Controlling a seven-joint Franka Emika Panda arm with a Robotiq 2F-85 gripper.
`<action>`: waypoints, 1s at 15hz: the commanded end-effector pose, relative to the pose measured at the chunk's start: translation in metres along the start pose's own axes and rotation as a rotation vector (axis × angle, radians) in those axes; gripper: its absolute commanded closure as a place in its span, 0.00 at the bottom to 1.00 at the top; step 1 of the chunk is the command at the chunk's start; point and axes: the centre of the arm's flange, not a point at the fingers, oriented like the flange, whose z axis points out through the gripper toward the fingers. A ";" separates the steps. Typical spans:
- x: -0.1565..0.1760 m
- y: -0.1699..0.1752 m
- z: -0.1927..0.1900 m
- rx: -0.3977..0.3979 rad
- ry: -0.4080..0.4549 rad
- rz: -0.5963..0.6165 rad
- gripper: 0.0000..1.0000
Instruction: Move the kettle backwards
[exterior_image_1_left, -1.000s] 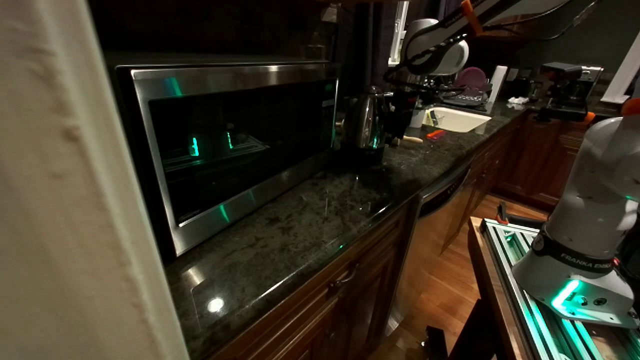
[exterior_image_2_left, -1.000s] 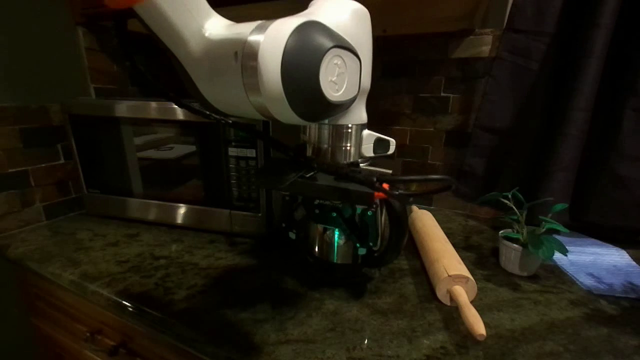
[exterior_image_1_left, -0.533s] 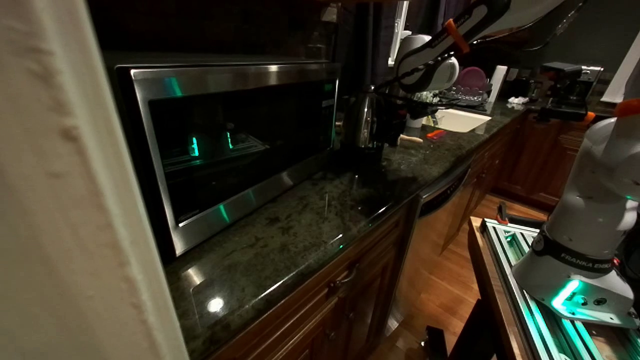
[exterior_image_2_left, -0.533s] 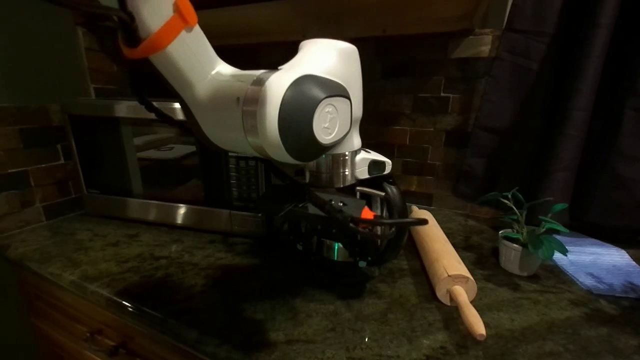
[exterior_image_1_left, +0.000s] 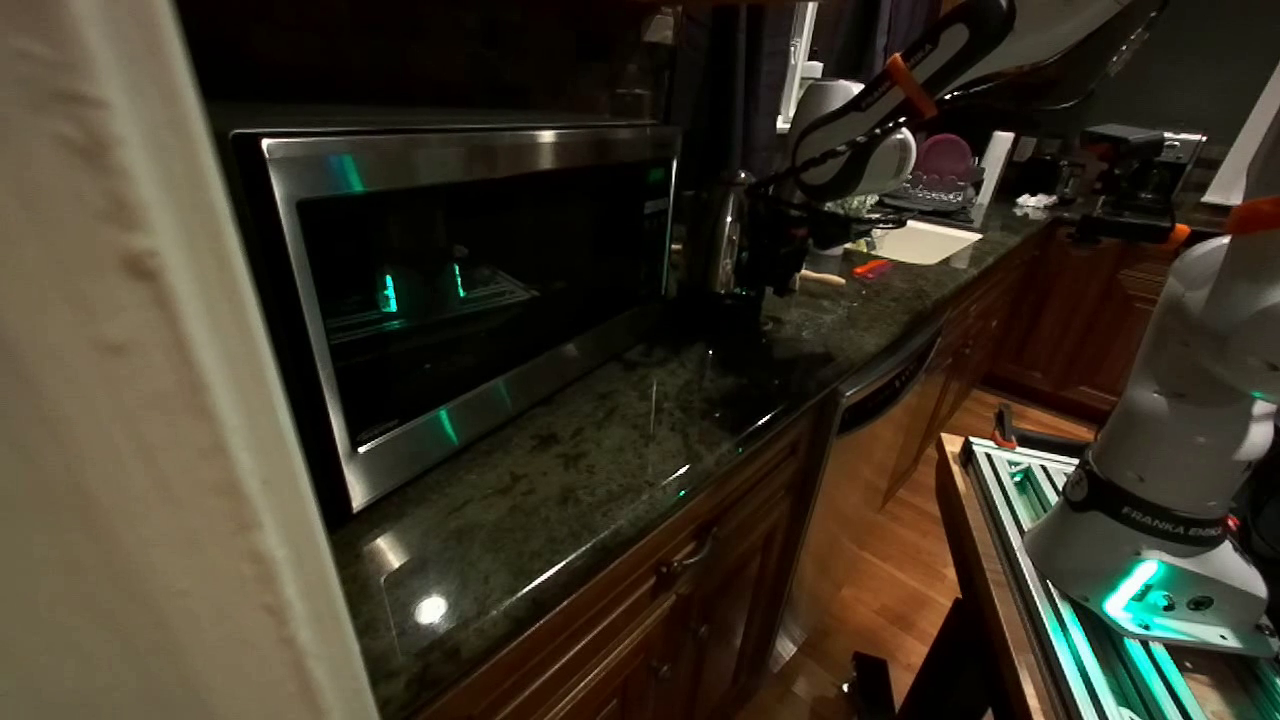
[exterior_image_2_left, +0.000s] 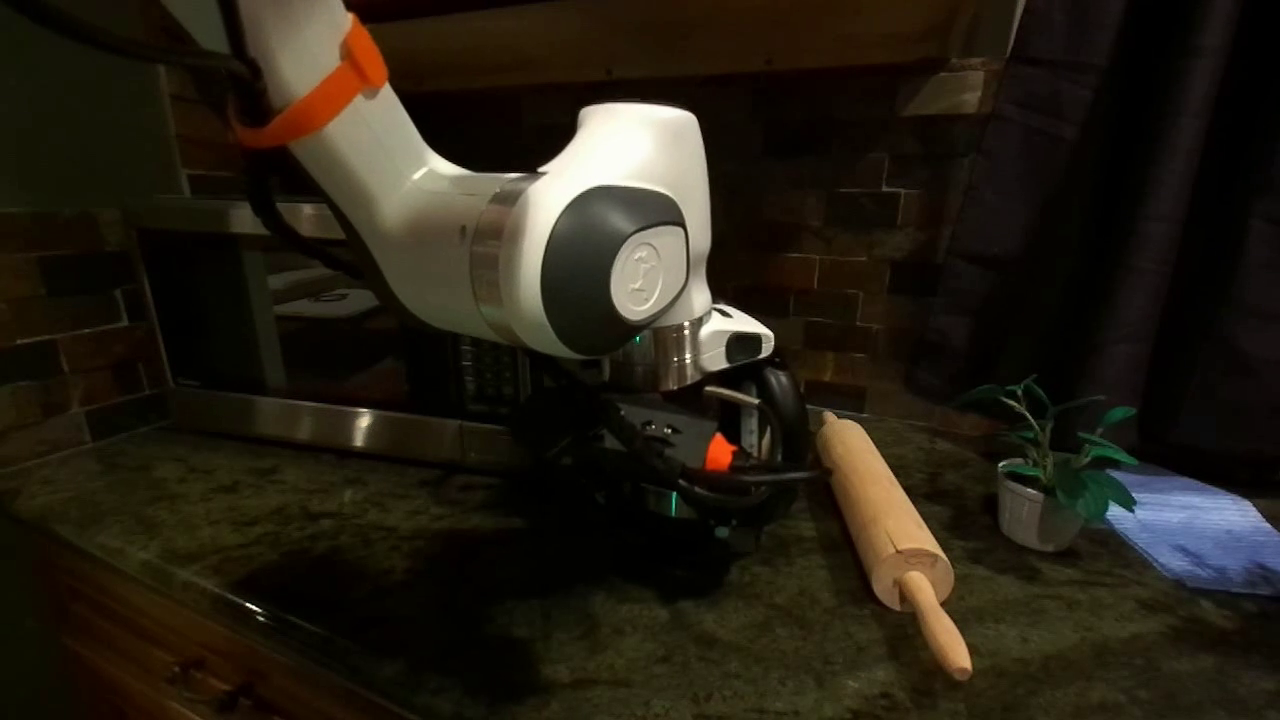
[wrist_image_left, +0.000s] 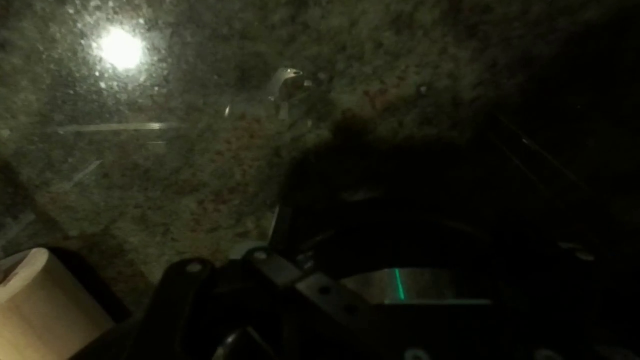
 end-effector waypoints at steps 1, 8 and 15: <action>0.006 0.003 0.016 -0.009 0.046 0.005 0.00; 0.026 0.001 0.015 0.001 0.114 -0.046 0.00; 0.048 0.000 0.018 0.007 0.134 -0.098 0.00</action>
